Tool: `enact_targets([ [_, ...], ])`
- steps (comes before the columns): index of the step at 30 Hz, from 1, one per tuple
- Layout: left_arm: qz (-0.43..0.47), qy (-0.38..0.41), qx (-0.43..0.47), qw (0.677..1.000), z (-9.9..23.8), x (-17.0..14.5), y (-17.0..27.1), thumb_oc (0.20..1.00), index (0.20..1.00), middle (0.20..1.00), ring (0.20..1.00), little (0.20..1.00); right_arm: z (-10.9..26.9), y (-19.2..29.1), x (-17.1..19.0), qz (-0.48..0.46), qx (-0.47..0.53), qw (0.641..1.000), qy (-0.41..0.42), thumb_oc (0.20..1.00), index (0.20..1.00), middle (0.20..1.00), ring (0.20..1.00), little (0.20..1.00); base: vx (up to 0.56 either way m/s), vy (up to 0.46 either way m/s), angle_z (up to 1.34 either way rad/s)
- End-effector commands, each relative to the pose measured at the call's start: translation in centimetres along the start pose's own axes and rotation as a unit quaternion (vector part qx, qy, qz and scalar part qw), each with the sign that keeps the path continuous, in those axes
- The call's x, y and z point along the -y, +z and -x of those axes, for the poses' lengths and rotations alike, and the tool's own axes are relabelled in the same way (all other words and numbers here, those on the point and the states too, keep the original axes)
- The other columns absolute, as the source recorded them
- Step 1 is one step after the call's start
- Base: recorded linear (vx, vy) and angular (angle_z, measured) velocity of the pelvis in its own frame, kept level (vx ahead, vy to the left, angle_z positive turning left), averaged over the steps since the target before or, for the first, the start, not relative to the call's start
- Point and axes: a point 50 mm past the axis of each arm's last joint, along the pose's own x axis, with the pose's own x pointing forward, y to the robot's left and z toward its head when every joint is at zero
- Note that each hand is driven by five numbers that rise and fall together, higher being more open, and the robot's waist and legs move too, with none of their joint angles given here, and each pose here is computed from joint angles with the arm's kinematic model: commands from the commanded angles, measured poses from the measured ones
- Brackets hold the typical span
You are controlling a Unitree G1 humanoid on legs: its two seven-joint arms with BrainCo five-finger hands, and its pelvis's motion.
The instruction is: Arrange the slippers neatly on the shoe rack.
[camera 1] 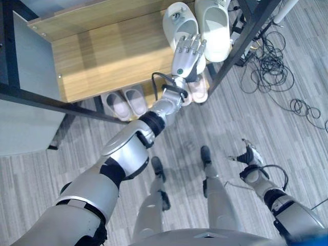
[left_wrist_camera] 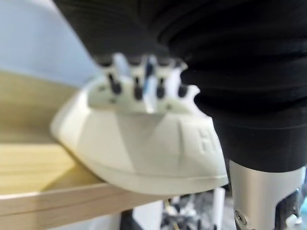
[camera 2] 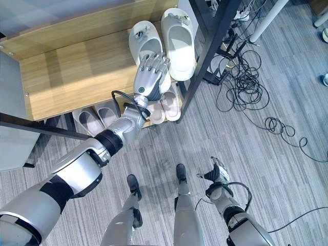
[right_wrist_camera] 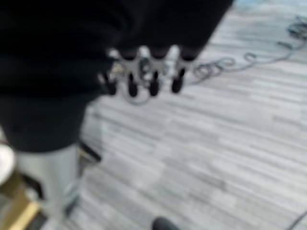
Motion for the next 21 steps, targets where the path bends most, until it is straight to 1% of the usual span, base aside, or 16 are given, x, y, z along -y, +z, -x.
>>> enact_targets([
  [1, -0.012, 0.069, -0.018, 0.997, -4.8, -5.0, -0.9, 1.000, 1.000, 1.000, 1.000, 1.000, -1.5, 0.8, 2.3, 0.007, 0.010, 0.999, -0.035, 1.000, 1.000, 1.000, 1.000, 1.000, 0.00, 0.000, 0.00],
  [9, -0.020, 0.065, -0.028, 0.997, -5.0, -5.3, -1.6, 1.000, 1.000, 1.000, 1.000, 1.000, -1.6, 0.8, 2.6, 0.010, 0.009, 0.999, -0.036, 1.000, 1.000, 1.000, 1.000, 1.000, 0.00, 0.000, 0.00],
  [21, -0.037, 0.062, -0.057, 0.996, -6.0, -6.8, -3.8, 1.000, 1.000, 1.000, 1.000, 1.000, -1.3, 0.0, 2.6, 0.019, -0.001, 1.000, -0.025, 1.000, 1.000, 1.000, 1.000, 1.000, 0.00, 0.000, 0.00],
])
